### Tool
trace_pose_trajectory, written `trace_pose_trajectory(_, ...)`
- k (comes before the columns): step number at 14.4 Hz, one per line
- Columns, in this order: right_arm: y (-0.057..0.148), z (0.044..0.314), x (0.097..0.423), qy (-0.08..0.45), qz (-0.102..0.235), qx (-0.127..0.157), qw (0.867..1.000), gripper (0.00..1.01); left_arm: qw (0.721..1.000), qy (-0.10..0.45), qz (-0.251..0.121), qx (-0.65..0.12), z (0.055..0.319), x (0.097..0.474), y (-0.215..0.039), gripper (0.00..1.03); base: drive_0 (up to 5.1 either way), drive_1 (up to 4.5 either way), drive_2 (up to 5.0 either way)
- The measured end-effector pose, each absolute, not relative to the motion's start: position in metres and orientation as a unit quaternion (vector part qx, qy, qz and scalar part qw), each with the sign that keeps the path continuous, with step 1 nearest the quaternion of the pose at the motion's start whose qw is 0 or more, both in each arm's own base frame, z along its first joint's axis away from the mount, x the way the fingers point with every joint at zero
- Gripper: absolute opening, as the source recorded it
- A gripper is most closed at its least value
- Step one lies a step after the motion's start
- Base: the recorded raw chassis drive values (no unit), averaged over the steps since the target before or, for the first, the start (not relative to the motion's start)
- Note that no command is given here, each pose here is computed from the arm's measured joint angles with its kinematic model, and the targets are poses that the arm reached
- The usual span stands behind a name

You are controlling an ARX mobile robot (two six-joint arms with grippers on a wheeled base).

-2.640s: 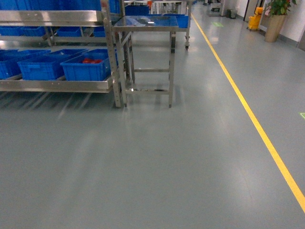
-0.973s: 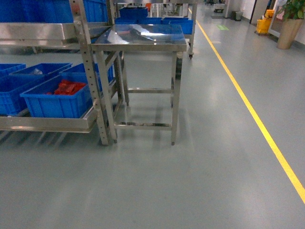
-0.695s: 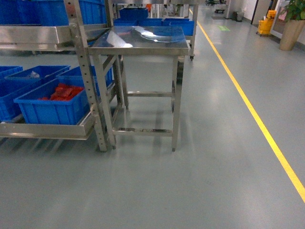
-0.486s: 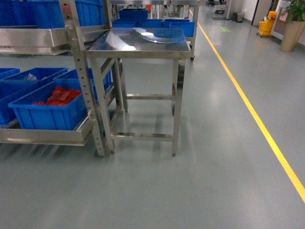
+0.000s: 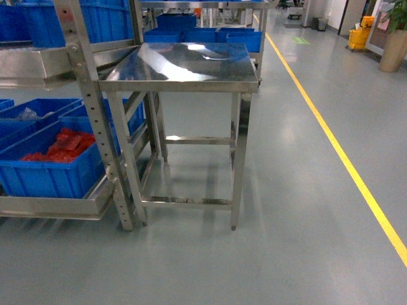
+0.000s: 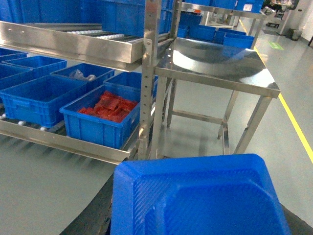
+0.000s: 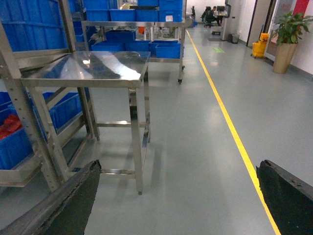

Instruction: Pick blue part to blue bin on bottom shelf

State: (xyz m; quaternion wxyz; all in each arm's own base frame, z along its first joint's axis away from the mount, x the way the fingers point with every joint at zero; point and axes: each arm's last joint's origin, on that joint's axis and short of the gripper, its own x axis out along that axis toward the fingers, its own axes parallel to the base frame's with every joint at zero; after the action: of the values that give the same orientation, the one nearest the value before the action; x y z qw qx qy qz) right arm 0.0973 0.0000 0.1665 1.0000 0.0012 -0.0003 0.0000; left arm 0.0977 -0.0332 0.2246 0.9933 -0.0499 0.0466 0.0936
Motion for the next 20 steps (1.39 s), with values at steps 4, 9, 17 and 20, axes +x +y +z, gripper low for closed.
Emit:
trace_pose_trajectory(4, 0.0, 0.1664, 0.0973, 0.0, 0.0, 0.001, 1.0, 0.98, 0.993, 0.046, 0.094, -0.05, 0.2247, 0.0978, -0.0332, 0.44, -0.1, 4.24, -4.4)
trace_pose_trajectory(9, 0.0, 0.1663, 0.0973, 0.001, 0.0, 0.001, 1.0, 0.98, 0.993, 0.048, 0.094, -0.049, 0.2242, 0.0978, -0.0332, 0.44, 0.0, 4.32, -4.3)
trace_pose_trajectory(17, 0.0, 0.1664, 0.0973, 0.0, 0.0, 0.001, 1.0, 0.98, 0.993, 0.048, 0.093, -0.049, 0.2244, 0.0978, -0.0332, 0.44, 0.1, 4.36, -4.3)
trace_pose_trajectory(20, 0.0, 0.1666, 0.0973, -0.001, 0.0, 0.001, 1.0, 0.98, 0.993, 0.047, 0.094, -0.05, 0.2245, 0.0978, -0.0332, 0.44, 0.0, 4.29, -4.2)
